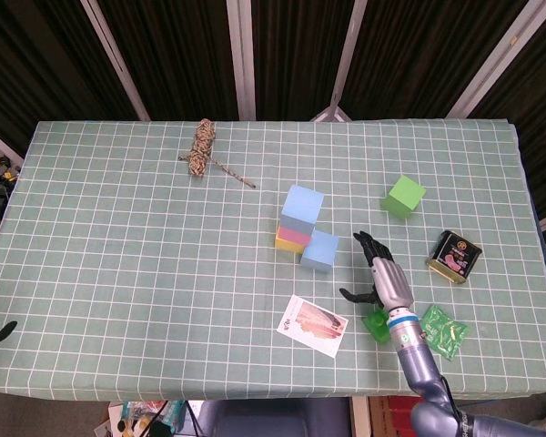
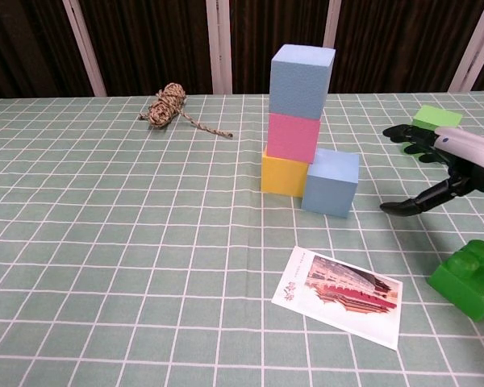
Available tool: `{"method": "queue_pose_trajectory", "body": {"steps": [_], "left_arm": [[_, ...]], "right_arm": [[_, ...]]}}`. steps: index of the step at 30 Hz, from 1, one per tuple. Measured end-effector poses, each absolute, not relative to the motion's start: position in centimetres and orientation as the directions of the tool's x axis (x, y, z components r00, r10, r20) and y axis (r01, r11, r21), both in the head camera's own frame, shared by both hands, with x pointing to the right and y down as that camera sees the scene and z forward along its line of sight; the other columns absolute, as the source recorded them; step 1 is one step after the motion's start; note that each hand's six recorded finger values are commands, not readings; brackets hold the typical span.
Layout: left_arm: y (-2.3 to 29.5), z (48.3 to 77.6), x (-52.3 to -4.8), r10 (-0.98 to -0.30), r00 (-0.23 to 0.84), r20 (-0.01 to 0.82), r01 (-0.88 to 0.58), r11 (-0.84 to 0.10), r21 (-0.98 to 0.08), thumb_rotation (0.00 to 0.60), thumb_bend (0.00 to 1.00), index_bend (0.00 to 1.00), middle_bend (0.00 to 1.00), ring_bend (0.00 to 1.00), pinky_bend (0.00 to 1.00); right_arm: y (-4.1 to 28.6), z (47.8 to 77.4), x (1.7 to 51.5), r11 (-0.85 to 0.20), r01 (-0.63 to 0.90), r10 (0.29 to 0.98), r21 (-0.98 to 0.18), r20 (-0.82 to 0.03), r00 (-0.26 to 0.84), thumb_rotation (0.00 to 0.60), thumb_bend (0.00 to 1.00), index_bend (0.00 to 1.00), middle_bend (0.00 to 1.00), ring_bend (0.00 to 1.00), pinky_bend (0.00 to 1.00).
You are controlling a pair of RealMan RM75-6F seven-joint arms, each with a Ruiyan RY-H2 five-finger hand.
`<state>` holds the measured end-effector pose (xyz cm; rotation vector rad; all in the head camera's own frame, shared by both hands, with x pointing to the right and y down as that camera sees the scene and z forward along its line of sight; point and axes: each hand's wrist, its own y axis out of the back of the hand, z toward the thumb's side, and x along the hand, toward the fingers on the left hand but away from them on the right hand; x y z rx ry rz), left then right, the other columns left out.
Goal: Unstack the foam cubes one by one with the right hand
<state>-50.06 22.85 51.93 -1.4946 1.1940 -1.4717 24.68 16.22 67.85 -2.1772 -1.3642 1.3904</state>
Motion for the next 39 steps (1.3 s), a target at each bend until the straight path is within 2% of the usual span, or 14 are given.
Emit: {"method": "queue_pose_trajectory", "body": {"steps": [8, 17, 22, 30, 36, 39], "left_arm": [[22.8, 52.1, -50.0, -0.939, -0.077, 0.335, -0.128, -0.324, -0.937, 0.6, 0.17, 0.22, 0.0, 0.0, 0.0], [22.6, 52.1, -50.2, -0.94, -0.087, 0.331, -0.13, -0.319, -0.939, 0.6, 0.17, 0.22, 0.0, 0.0, 0.0], [22.5, 52.3, -50.2, -0.937, -0.088, 0.338, -0.13, -0.326, -0.937, 0.6, 0.17, 0.22, 0.0, 0.0, 0.0], [22.4, 52.3, -50.3, -0.937, -0.092, 0.337, -0.13, -0.324, -0.937, 0.6, 0.17, 0.22, 0.0, 0.0, 0.0], [22.3, 52.2, -50.3, -0.938, -0.094, 0.334, -0.131, -0.321, -0.938, 0.6, 0.17, 0.22, 0.0, 0.0, 0.0], [22.3, 52.2, -50.4, -0.938, -0.097, 0.333, -0.129, -0.32, -0.939, 0.6, 0.17, 0.22, 0.0, 0.0, 0.0]], "right_arm": [[13.9, 69.2, 23.0, -0.508, 0.591, 0.805, -0.627, -0.589, 0.068, 0.6, 0.22, 0.04, 0.0, 0.02, 0.0], [12.3, 69.8, 20.5, -0.522, 0.567, 0.812, -0.637, -0.574, 0.102, 0.6, 0.21, 0.04, 0.04, 0.07, 0.0], [12.3, 70.3, 18.8, -0.551, 0.553, 0.8, -0.625, -0.584, 0.137, 0.6, 0.22, 0.05, 0.1, 0.18, 0.02], [11.9, 71.1, 17.4, -0.534, 0.548, 0.814, -0.644, -0.567, 0.126, 0.6, 0.21, 0.2, 0.29, 0.41, 0.19], [11.0, 71.8, 18.0, -0.483, 0.53, 0.843, -0.697, -0.533, 0.068, 0.6, 0.21, 0.22, 0.36, 0.57, 0.34], [10.7, 72.0, 18.6, -0.463, 0.518, 0.853, -0.719, -0.52, 0.04, 0.6, 0.22, 0.22, 0.38, 0.61, 0.37]]}}
